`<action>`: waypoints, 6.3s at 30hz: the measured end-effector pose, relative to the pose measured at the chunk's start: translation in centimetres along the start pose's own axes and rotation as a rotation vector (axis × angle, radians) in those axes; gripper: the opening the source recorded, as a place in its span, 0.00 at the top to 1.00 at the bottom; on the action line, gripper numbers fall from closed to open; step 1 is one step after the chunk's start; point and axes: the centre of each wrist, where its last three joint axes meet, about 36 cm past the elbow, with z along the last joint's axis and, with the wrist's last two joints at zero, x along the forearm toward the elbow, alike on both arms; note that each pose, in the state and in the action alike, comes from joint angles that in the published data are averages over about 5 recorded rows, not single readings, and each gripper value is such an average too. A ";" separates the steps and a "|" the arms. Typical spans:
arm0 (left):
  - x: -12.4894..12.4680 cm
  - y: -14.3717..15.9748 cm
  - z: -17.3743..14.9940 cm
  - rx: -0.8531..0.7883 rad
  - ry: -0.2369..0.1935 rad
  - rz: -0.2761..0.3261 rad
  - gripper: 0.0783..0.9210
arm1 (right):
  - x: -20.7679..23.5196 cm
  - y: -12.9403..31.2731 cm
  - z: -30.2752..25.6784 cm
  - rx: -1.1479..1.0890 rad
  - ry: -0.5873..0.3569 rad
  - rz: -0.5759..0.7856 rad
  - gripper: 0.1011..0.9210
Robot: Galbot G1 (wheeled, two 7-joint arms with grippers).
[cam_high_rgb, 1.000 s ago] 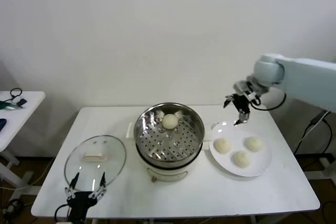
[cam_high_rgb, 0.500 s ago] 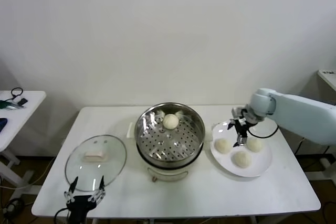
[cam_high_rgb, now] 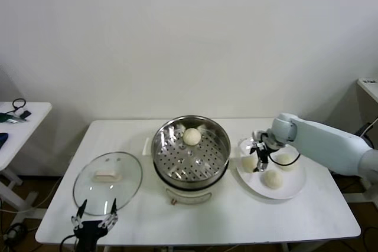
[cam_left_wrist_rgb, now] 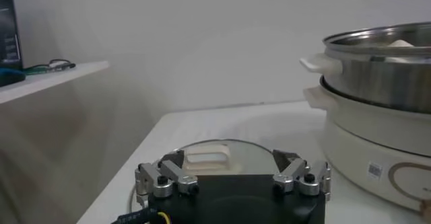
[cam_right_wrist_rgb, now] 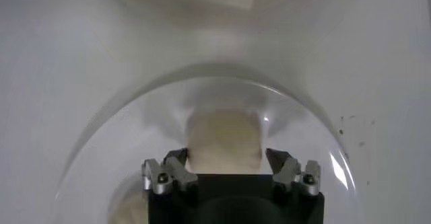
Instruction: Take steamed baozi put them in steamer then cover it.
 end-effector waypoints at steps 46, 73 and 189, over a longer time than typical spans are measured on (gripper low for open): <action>0.2 -0.5 -1.0 0.004 -0.026 0.017 0.12 | 14.7 2.0 -32.0 0.222 -0.148 0.064 0.35; 0.7 -0.7 -1.5 0.000 -0.031 0.020 0.12 | 13.5 0.7 -29.8 0.239 -0.106 0.085 0.12; 0.8 -0.3 -0.5 -0.009 -0.022 -0.022 0.12 | 10.5 7.2 -29.5 1.536 -0.075 -0.011 0.25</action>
